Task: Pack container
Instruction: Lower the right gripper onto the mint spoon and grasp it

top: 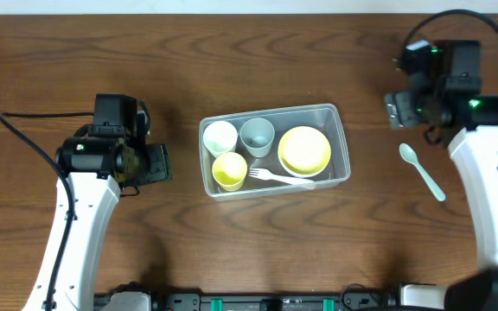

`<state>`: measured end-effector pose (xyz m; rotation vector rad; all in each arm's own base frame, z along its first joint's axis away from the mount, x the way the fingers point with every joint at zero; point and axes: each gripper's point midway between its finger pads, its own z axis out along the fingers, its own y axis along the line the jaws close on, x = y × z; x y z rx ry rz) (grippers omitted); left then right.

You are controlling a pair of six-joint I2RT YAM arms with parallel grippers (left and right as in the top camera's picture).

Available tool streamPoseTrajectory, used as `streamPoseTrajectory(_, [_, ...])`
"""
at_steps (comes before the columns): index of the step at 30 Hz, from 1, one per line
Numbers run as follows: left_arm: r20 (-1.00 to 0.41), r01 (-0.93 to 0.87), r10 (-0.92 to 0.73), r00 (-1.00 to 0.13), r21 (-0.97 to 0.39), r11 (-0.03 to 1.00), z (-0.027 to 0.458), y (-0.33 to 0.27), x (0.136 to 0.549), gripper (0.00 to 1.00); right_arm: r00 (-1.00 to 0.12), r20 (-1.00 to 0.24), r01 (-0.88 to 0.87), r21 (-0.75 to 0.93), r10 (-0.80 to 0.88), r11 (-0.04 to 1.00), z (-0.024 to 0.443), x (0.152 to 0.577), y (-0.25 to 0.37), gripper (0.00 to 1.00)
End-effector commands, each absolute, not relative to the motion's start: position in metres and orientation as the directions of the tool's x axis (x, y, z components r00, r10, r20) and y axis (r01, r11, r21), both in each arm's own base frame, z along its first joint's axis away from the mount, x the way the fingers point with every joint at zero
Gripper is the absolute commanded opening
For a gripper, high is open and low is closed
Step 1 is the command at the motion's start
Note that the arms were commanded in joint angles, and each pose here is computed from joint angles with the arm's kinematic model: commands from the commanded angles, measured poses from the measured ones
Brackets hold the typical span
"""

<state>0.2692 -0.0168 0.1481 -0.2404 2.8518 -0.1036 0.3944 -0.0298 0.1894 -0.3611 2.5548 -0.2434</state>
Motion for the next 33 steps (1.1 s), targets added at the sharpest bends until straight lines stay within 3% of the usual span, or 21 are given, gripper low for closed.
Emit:
streamPoseTrajectory(1, [-0.263,-0.157,-0.177,-0.948,-0.095,0.983,0.148,-0.016,0.267,0.65,-0.879,-0.373,-0.246,-0.176,-0.296,0.953,0.144,0.387,-0.046,0.89])
streamPoseTrajectory(4, [-0.263,-0.157,-0.177,-0.948,-0.095,0.983,0.148,-0.016,0.267,0.65,-0.922,-0.25,-0.268,-0.14,-0.296,0.953,0.11,0.374,-0.059,0.88])
streamPoseTrajectory(15, [-0.267,-0.157,-0.177,-0.947,-0.095,0.983,0.148,-0.016,0.268,0.65,-0.971,0.007,-0.238,-0.025,-0.238,0.971,0.037,0.343,-0.064,0.86])
streamPoseTrajectory(33, [-0.27,-0.156,-0.177,-0.947,-0.096,0.983,0.148,-0.016,0.269,0.66,-0.996,0.069,-0.057,-0.004,-0.057,0.998,0.007,0.314,-0.087,0.85])
